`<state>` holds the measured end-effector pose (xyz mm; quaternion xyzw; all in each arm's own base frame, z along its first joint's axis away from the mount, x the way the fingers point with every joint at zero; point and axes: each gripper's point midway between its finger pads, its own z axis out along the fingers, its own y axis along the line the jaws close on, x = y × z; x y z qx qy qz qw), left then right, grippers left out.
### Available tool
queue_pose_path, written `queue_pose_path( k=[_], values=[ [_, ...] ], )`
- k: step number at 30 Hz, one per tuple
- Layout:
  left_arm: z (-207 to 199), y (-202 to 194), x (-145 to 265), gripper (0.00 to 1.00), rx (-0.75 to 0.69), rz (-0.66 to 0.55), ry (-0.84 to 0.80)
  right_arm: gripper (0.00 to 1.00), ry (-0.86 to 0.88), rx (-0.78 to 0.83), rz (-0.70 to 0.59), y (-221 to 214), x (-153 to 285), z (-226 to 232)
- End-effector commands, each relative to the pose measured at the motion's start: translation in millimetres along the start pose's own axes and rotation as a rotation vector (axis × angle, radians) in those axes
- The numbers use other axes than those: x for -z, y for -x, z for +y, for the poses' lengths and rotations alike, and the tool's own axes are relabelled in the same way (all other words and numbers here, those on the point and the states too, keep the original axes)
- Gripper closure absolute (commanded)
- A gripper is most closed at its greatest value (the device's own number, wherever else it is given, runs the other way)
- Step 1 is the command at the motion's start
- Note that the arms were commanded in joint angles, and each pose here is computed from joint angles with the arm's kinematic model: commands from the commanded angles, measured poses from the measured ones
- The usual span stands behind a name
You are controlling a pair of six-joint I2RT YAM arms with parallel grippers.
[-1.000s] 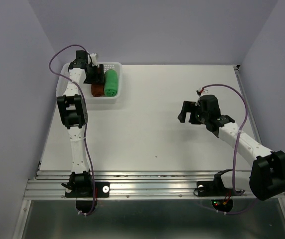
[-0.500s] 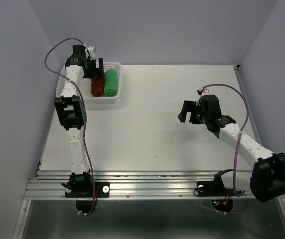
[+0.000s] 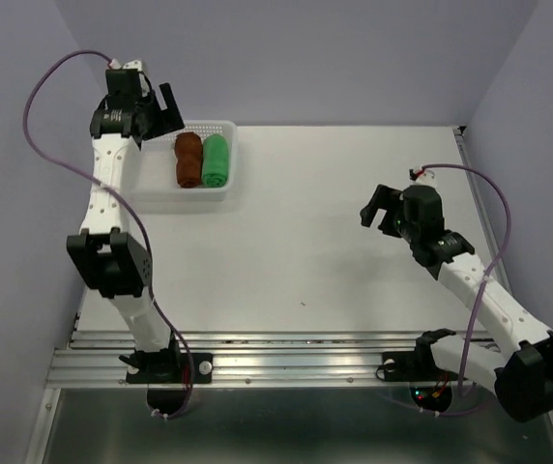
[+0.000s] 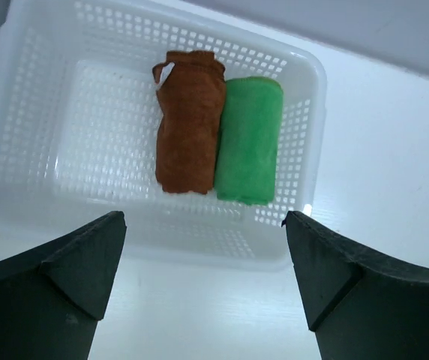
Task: Roll the towels
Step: Place the rolled towel into the container
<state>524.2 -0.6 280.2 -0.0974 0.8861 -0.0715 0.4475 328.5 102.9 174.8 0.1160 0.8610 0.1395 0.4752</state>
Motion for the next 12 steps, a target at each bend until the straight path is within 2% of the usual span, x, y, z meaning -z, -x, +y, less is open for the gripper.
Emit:
queue_pose_path(
  k=[1, 2, 3, 5, 6, 7, 8, 12],
  values=[
    [-8, 4, 100, 0.01, 0.239, -0.191, 0.099, 0.00, -0.087, -0.085, -0.135, 36, 24, -11],
    [-5, -7, 107, 0.01, 0.270, -0.198, 0.104, 0.00, -0.096, -0.089, -0.144, 37, 28, -13],
    [-11, -39, 100, 0.01, 0.288, -0.152, 0.097, 0.00, -0.113, -0.091, -0.154, 39, 32, -17],
    [-5, -51, 130, 0.01, 0.353, -0.200, 0.122, 0.00, -0.124, -0.088, -0.164, 38, 43, -22],
    [3, -75, 129, 0.01, 0.372, -0.168, 0.154, 0.00, -0.133, -0.087, -0.169, 38, 46, -25],
    [5, -75, 146, 0.01, 0.401, -0.199, 0.148, 0.00, -0.139, -0.080, -0.160, 34, 49, -28],
    [11, -91, 147, 0.01, 0.409, -0.174, 0.176, 0.00, -0.132, -0.081, -0.168, 34, 54, -28],
    [25, -104, 166, 0.01, 0.405, -0.180, 0.236, 0.00, -0.149, -0.062, -0.147, 25, 61, -35]
  ],
)
